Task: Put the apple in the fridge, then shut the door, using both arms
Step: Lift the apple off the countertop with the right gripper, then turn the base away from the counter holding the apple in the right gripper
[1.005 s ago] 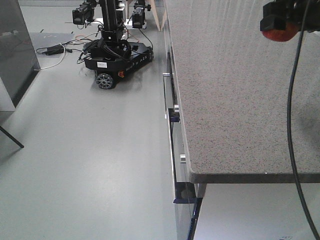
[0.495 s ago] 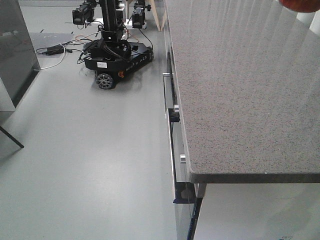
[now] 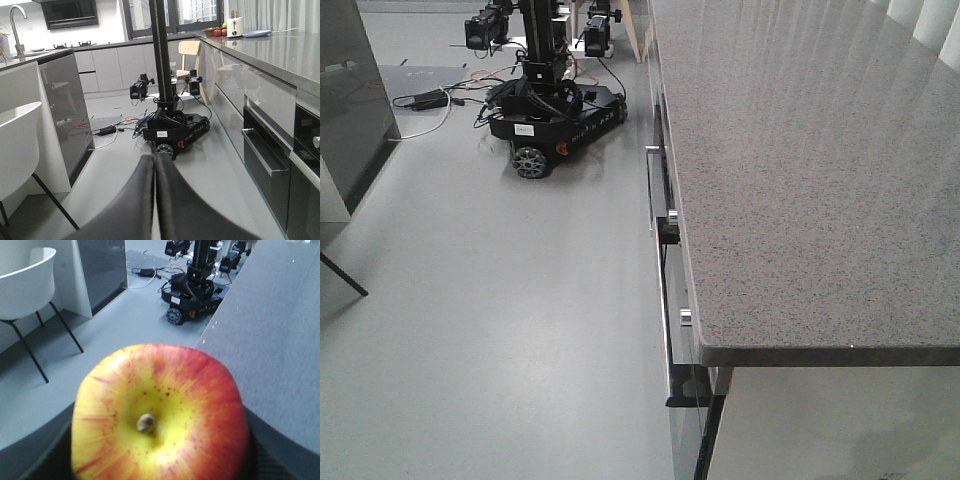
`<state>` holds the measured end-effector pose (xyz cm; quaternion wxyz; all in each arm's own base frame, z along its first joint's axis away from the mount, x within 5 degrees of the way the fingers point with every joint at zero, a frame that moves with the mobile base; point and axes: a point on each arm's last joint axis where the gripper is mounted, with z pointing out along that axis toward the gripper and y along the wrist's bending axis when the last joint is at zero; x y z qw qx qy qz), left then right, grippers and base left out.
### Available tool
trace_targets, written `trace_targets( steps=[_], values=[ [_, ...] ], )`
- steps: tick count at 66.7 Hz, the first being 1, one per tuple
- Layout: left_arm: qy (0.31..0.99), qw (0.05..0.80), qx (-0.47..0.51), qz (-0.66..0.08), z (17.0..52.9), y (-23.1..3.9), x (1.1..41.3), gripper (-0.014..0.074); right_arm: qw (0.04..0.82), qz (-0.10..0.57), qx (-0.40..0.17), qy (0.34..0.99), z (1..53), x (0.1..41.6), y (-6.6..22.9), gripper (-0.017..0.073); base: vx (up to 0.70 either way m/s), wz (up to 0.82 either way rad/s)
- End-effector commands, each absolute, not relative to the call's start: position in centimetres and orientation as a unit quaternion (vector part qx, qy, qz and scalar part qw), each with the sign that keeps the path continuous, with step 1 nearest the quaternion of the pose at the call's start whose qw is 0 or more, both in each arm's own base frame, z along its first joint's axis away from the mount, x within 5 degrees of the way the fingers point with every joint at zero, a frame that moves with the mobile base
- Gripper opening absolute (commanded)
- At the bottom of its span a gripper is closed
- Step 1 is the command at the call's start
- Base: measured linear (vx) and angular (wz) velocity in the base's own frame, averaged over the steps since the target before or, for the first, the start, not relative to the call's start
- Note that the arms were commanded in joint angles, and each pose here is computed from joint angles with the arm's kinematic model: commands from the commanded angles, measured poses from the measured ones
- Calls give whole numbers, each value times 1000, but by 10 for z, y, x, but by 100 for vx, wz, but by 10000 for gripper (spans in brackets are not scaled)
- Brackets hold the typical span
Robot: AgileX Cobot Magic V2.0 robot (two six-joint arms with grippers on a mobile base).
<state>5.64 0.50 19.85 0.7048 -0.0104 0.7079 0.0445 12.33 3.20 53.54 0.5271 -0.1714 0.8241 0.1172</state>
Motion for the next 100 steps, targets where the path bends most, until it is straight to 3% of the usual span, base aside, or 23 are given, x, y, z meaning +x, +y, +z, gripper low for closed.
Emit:
trace_targets(
  steps=[1, 26, 100],
  values=[
    [688, 725, -8, 36, 196, 4, 56, -6, 568, 114, -155, 800, 524, 105, 31, 78, 0, 0],
    [688, 725, -8, 36, 196, 4, 56, -6, 556, 114, -130, 813, 446, 68, 31, 78, 0, 0],
    [688, 725, -8, 36, 196, 4, 56, -6, 532, 122, -138, 827, 439, 63, 32, 78, 0, 0]
  ],
)
